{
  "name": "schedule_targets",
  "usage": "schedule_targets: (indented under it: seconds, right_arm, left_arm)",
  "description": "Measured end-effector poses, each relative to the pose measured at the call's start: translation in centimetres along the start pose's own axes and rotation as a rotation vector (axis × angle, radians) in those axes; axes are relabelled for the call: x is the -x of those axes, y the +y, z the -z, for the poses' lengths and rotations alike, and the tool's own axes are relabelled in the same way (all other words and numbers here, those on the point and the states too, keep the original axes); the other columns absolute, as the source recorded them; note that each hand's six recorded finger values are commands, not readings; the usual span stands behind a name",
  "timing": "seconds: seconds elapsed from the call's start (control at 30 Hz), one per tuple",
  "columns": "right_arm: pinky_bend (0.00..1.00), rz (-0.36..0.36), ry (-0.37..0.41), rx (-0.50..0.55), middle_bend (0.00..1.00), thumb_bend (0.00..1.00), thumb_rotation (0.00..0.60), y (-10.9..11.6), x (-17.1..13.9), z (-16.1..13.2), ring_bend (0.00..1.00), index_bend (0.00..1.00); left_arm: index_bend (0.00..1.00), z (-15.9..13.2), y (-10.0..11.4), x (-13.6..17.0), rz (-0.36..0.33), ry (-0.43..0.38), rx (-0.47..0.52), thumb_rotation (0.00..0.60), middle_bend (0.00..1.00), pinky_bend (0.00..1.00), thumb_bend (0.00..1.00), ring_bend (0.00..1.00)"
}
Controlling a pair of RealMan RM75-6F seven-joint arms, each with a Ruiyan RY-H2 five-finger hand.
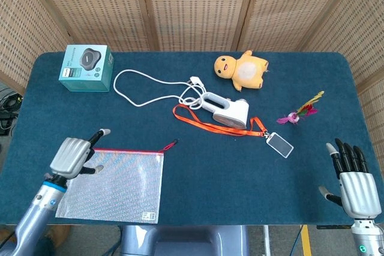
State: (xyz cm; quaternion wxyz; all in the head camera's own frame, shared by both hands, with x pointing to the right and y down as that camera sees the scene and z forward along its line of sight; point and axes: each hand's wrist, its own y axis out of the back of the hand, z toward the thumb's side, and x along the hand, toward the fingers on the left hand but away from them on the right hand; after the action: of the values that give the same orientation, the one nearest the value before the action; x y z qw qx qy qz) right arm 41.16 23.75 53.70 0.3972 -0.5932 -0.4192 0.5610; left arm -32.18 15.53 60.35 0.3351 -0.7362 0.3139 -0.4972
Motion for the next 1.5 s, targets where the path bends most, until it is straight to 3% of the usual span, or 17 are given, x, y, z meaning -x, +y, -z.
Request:
schedule_targets:
  seconds: [0.17,0.5,0.7,1.1,1.5]
  right_arm:
    - [0.0,-0.004,-0.013,-0.001,0.0,0.0,0.6,-0.1,0.4,0.3,0.0,0.05]
    - [0.0,-0.012,-0.043,-0.003,0.0,0.0,0.6,-0.3,0.9,1.0,0.0,0.05]
    - [0.0,-0.022,-0.056,-0.005,0.0,0.0,0.6,-0.7,1.1,1.3,0.0,0.05]
    - [0.0,-0.056,-0.071,-0.008,0.0,0.0,0.6,-1.6,1.7,1.7,0.0,0.05]
    - [0.0,-0.053,-0.075,0.0,0.0,0.0,0.6,-1.4,1.7,1.9,0.0,0.05]
  left_arm:
    - [0.29,-2.3,-1.0,-4.1,0.081,0.02,0.023,0.6,1.0,1.0,0.2,0.99]
    - [0.3,-9.2,-5.3,-11.1,0.268,0.035,0.077,0.6,1.0,1.0,0.32,0.99]
    - [0.32,-11.1,-7.4,-13.8,0.312,0.066,0.069,0.6,1.0,1.0,0.37,0.99]
    - [0.35,-12.4,-11.0,-16.4,0.394,0.164,0.098,0.6,1.0,1.0,0.38,0.99]
    - [0.37,-14.1,-11.4,-16.2,0.4,0.115,0.117,0.6,1.0,1.0,0.38,0.99]
